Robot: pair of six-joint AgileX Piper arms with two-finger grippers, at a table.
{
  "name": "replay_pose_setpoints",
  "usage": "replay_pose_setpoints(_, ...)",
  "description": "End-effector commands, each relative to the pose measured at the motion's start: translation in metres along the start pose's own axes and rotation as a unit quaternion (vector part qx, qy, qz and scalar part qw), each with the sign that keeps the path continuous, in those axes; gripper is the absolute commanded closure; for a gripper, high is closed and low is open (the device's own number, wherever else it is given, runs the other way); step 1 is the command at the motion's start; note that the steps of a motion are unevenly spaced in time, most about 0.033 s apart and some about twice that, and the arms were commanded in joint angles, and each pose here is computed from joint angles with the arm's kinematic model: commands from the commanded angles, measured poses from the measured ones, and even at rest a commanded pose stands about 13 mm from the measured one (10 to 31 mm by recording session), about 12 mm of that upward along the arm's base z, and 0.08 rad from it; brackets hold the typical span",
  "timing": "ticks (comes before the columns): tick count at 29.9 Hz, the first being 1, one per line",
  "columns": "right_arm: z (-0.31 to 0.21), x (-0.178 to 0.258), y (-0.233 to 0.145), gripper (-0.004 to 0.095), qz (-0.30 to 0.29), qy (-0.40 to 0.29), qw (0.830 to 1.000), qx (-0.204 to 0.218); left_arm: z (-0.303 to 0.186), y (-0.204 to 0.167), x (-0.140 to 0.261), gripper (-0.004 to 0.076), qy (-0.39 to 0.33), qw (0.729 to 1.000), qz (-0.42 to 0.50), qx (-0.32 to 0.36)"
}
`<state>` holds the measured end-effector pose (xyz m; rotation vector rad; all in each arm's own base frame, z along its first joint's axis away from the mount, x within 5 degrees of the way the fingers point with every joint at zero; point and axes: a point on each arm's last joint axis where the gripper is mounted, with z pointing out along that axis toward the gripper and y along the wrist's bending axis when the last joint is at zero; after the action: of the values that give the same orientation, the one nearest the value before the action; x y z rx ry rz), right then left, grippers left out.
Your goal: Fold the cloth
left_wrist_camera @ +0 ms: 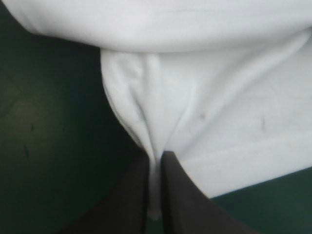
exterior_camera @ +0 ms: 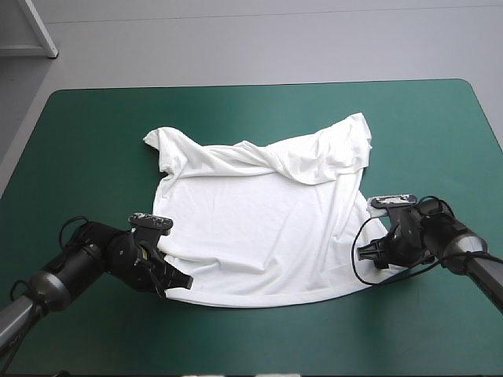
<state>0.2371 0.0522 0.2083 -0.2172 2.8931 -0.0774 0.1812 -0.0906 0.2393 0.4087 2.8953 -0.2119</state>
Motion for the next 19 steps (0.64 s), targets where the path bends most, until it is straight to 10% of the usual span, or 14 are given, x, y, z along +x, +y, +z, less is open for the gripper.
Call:
replay_pose_setpoints(1,0.009,0.003,0.003,0.0388,0.013,-0.019,1.000,-0.020,-0.010,-0.003,-0.003,0.0734,-0.024,1.000,0.001,0.007)
replay_pose_setpoints(7,0.003,0.002,0.003,0.0898,0.006,-0.033,0.999,-0.024,-0.020,-0.005,-0.010,0.0734,-0.037,0.999,0.005,0.006)
replay_pose_setpoints(19,-0.179,-0.009,-0.015,0.0926,0.001,-0.288,0.957,-0.028,-0.145,-0.006,-0.049,0.0734,-0.184,0.980,0.040,-0.058)
